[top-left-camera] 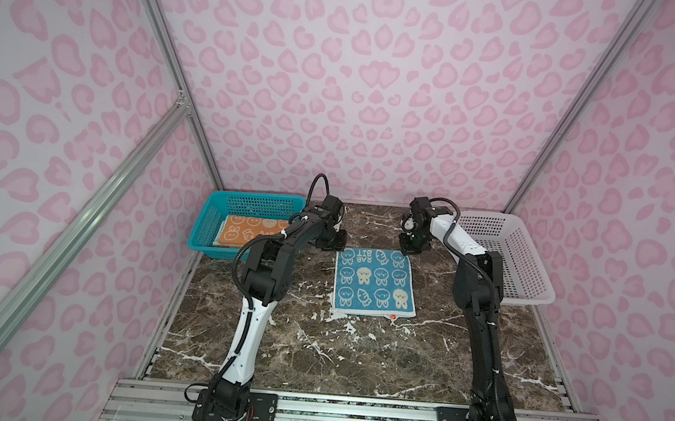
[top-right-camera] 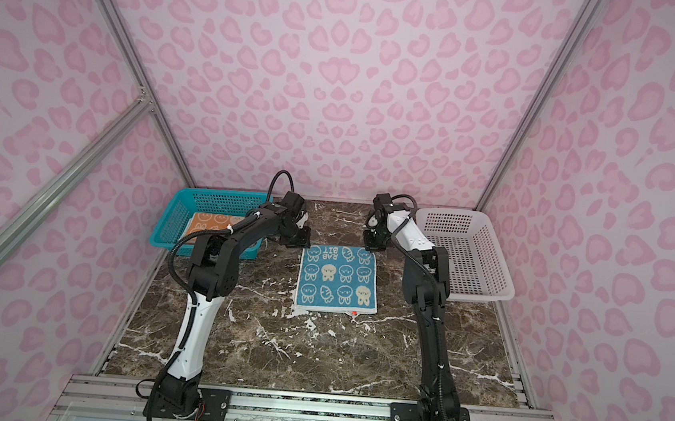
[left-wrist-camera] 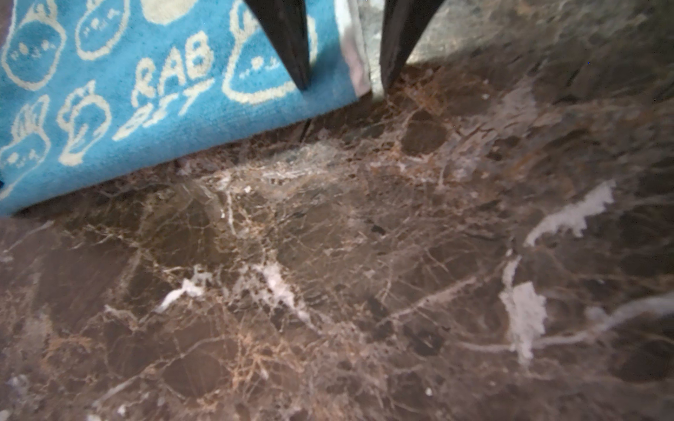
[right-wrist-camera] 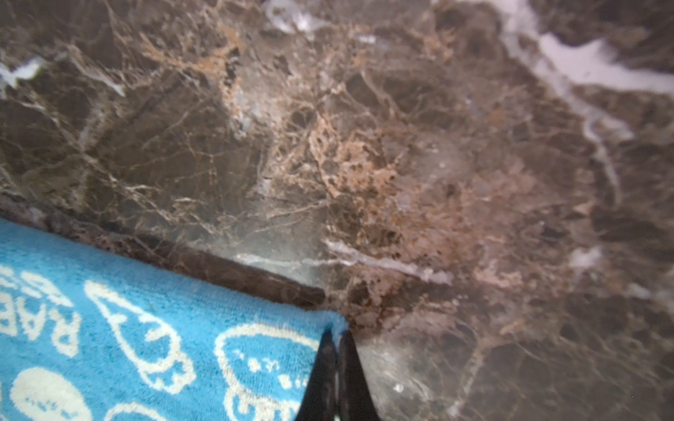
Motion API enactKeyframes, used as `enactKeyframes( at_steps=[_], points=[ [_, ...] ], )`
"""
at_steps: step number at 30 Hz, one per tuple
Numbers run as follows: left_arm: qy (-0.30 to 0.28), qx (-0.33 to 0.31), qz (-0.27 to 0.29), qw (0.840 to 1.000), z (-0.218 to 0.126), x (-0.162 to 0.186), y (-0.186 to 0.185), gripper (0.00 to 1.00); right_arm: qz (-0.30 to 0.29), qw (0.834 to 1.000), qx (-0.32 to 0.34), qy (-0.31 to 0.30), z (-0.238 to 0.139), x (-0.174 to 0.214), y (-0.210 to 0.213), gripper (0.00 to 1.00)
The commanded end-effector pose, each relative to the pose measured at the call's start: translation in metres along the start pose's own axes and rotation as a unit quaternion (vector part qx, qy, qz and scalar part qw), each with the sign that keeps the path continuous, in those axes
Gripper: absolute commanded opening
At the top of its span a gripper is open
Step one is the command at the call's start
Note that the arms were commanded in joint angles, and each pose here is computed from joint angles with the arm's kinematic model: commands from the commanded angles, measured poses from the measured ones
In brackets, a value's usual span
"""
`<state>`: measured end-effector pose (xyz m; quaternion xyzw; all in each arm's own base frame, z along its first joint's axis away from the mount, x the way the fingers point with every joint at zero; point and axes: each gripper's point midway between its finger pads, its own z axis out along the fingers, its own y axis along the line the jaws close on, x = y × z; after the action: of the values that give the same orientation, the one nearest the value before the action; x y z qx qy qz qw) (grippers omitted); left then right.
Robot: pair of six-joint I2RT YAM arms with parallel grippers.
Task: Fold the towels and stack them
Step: 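Hold the towel edge pinched with both grippers, adjusting it on the table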
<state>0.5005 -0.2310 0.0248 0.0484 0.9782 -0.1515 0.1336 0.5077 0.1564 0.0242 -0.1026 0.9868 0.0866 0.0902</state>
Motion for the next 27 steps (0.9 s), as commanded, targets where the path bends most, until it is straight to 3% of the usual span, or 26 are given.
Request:
enactKeyframes(
  at_steps=[1,27],
  points=[
    [0.024,-0.017,0.002,1.0,0.005,0.014,0.009,0.3,-0.002,1.0,0.001,0.013,0.001,0.007,-0.001,0.0],
    [0.033,-0.011,0.005,0.999,0.015,0.019,0.009,0.19,-0.001,1.0,0.001,0.014,0.001,0.009,-0.001,0.0]
  ],
)
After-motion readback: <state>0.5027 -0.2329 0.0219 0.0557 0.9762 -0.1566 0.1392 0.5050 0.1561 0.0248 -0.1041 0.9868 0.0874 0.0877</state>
